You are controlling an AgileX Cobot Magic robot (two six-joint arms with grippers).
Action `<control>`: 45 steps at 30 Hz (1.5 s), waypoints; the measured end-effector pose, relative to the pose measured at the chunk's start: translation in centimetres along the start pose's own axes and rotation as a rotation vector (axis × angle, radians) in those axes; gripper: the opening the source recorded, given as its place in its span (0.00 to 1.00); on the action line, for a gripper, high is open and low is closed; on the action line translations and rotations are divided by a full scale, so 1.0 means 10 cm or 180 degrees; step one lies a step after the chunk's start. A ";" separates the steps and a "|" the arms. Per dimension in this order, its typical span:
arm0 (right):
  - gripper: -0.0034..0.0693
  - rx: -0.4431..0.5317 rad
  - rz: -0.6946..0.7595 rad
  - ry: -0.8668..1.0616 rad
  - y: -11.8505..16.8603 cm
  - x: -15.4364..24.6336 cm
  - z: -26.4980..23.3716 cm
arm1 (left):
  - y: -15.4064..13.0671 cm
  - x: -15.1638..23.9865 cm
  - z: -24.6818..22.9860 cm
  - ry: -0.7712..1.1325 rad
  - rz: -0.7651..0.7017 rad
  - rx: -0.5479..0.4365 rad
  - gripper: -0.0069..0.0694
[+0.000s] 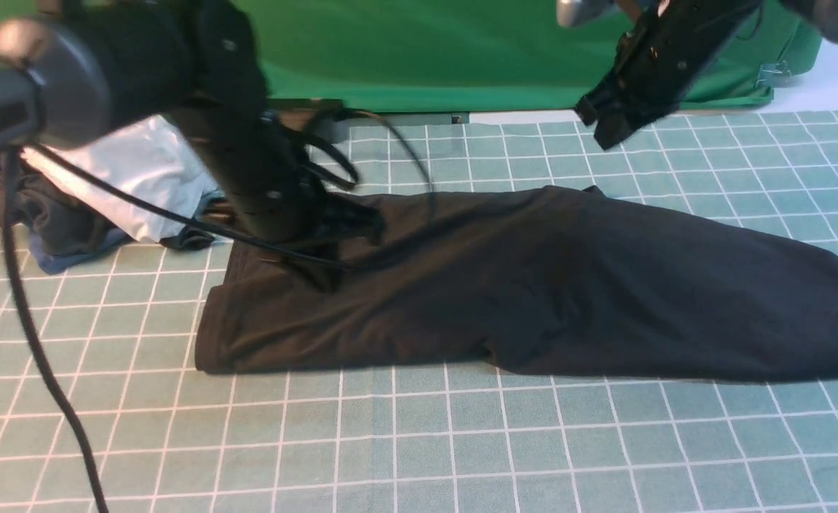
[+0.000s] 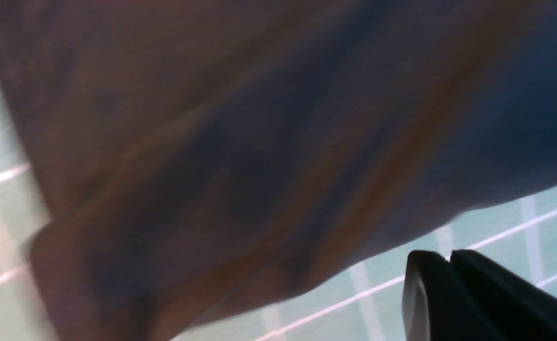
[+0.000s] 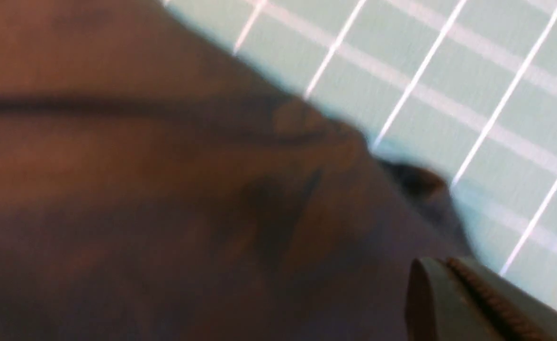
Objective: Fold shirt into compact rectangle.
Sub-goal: 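Pull the folded dark garment lengthwise by its ends to straighten it flat on the table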
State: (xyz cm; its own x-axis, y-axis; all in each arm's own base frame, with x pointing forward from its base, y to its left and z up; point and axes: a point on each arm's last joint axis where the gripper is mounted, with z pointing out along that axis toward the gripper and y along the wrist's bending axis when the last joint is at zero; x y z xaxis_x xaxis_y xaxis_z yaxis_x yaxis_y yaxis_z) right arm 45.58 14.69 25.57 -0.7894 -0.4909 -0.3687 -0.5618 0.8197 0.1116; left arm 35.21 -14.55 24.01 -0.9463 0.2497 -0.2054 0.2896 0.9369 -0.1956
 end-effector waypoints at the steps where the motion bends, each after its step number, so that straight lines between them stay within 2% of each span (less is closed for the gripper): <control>1: 0.08 -0.0044 0.0052 0.0126 0.01 0.09 0.06 | -0.08 -0.01 0.04 -0.0018 0.0026 0.0019 0.10; 4: 0.08 -0.0181 0.0142 0.0410 0.07 0.32 0.18 | -0.16 -0.02 0.16 -0.0003 0.0013 0.0037 0.10; 7: 0.08 -0.0284 0.0181 0.0532 0.14 0.55 0.22 | -0.12 -0.03 0.35 0.0118 -0.0046 0.0005 0.10; 14: 0.08 -0.0186 0.0299 0.0634 0.12 0.87 0.54 | 0.02 0.02 0.62 0.0370 -0.0033 -0.0247 0.10; 19: 0.08 0.0060 0.0457 0.0747 -0.08 1.02 0.60 | 0.23 0.16 0.72 0.0540 -0.0119 -0.0632 0.10; 27: 0.08 0.0168 0.0741 0.0777 -0.38 1.14 0.36 | 0.39 0.17 0.63 0.0457 -0.0270 -0.0692 0.10; 31: 0.08 0.0203 0.0744 0.0435 -0.32 1.04 0.06 | 0.35 0.16 0.42 0.0234 -0.0344 -0.0538 0.10; 33: 0.08 0.0185 0.0719 0.0132 -0.25 0.93 -0.03 | 0.25 0.13 0.30 0.0046 -0.0356 -0.0261 0.10; 37: 0.08 0.0122 0.0621 -0.0380 -0.10 0.69 -0.06 | 0.15 0.11 0.26 -0.0043 -0.0302 0.0056 0.10; 42: 0.10 0.0074 0.0503 -0.0533 -0.10 0.42 0.01 | 0.13 0.13 0.28 0.0022 -0.0277 0.0110 0.10; 45: 0.15 -0.0055 0.0371 -0.0369 -0.13 0.23 0.19 | 0.13 0.13 0.28 0.0027 -0.0273 0.0138 0.10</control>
State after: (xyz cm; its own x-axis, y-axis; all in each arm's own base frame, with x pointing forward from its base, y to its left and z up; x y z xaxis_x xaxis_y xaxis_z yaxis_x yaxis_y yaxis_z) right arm 44.93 13.06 22.81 -0.8162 -0.3546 -0.4563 -0.4731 0.8634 0.1754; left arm 34.76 -13.73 20.83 -0.9690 0.1713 -0.1781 0.2134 0.9435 -0.2535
